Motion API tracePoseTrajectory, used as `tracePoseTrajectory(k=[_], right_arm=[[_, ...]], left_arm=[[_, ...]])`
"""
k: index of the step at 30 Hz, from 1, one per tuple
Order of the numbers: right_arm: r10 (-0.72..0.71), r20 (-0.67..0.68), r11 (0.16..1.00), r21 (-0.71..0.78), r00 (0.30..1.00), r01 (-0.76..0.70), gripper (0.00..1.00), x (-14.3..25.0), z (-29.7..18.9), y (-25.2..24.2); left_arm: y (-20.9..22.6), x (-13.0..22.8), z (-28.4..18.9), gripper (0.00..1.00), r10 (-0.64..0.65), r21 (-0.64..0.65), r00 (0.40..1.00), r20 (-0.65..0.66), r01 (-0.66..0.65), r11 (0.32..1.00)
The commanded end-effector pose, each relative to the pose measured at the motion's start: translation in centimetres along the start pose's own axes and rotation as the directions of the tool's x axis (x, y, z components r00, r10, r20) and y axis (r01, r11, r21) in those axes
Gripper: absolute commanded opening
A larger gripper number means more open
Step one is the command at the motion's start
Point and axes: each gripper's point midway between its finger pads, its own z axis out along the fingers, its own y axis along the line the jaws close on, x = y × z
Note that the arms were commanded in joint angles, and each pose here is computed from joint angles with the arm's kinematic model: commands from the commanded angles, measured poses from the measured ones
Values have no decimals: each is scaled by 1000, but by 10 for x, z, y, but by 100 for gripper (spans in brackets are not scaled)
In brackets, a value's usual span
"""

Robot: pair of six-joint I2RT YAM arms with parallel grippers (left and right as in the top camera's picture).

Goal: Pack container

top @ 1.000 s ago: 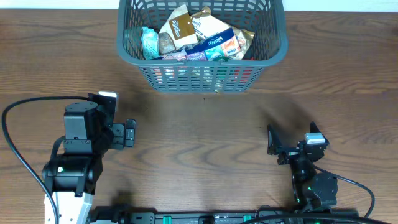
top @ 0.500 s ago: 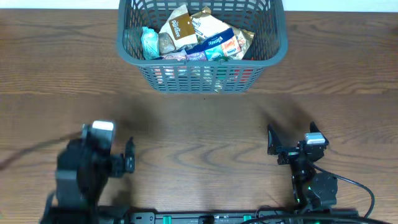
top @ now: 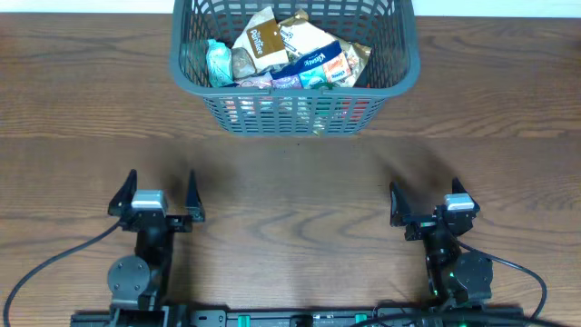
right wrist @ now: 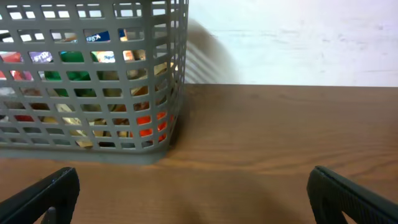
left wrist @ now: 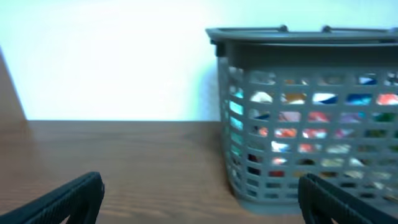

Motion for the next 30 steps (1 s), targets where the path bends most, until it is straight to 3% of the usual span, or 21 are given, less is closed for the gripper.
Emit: tracePoseTrajectory(k=[1,6,12,30], right_arm=[[-10,-4,1000,7,1000,10,99,1,0,-2],[-10,-4,1000,7,1000,10,99,1,0,-2],[-10,-4,1000,7,1000,10,99,1,0,-2],[-10,-4,1000,7,1000,10,99,1,0,-2]], left_arm=[[15,12,-1,98,-6,-87,1000,10,7,996],[15,19,-4,98,-4,-89,1000,-19,2,996],[6,68,-12,98,-19,-33,977,-215,12,999],[-9,68,-13,98,-33,34,976,-214,41,999]])
